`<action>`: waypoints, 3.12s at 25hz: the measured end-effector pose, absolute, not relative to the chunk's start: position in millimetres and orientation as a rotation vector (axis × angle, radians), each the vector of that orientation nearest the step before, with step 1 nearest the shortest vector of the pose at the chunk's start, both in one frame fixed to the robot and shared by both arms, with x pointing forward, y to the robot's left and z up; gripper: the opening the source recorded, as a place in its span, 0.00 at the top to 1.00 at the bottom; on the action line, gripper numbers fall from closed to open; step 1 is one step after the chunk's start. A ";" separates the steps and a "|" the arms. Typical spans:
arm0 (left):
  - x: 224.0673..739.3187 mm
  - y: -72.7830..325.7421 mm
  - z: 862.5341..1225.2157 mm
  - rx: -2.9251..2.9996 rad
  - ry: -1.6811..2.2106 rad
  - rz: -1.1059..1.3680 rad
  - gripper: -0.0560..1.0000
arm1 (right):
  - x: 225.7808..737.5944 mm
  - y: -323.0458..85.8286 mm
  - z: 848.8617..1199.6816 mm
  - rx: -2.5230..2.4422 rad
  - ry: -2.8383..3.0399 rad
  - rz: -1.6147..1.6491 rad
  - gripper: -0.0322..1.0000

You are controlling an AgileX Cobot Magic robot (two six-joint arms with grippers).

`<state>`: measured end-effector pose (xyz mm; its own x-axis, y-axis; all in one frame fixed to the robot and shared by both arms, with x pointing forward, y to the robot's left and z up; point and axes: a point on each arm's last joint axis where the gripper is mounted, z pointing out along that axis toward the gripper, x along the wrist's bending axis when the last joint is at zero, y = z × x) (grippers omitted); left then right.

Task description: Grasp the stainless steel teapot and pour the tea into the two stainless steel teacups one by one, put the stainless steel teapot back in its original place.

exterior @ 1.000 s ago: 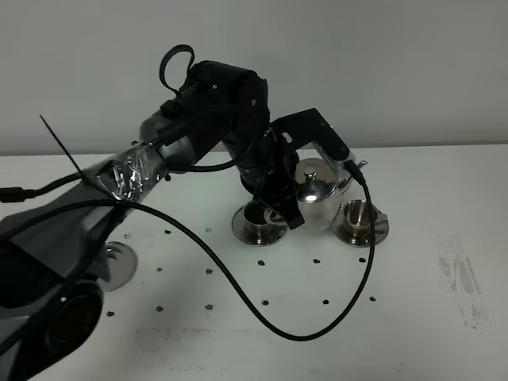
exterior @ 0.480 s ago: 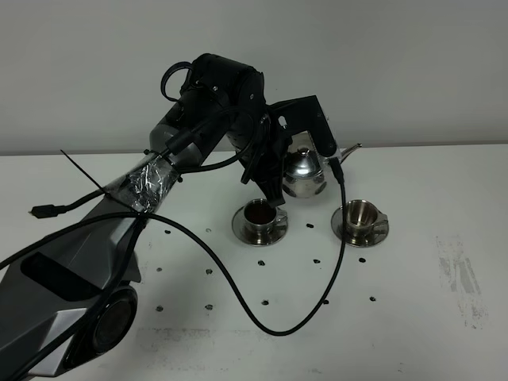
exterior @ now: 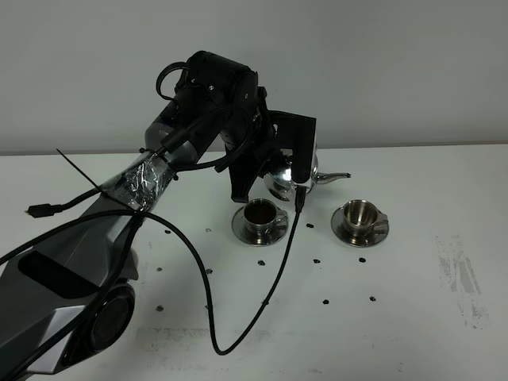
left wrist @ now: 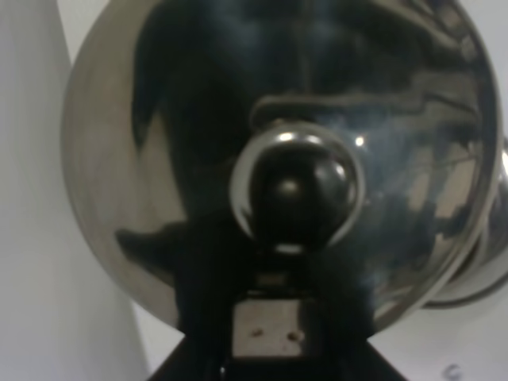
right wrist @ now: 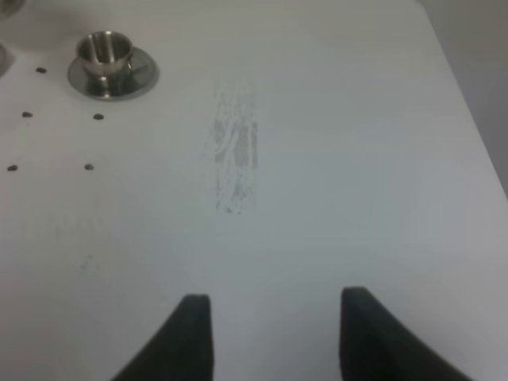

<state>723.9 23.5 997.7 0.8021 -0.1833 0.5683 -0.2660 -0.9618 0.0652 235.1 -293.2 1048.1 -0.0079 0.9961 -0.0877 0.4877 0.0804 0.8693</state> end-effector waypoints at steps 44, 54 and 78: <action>732.6 -10.6 976.5 2.728 -1.053 1.318 0.71 | 235.1 -293.2 1048.1 1.508 1.600 0.847 0.59; 729.0 -20.1 979.7 2.698 -1.107 1.392 0.71 | 235.1 -293.2 1048.1 1.508 1.600 0.847 0.59; 728.9 -30.5 970.3 2.673 -1.172 1.491 0.71 | 235.1 -293.2 1048.1 1.509 1.599 0.847 0.59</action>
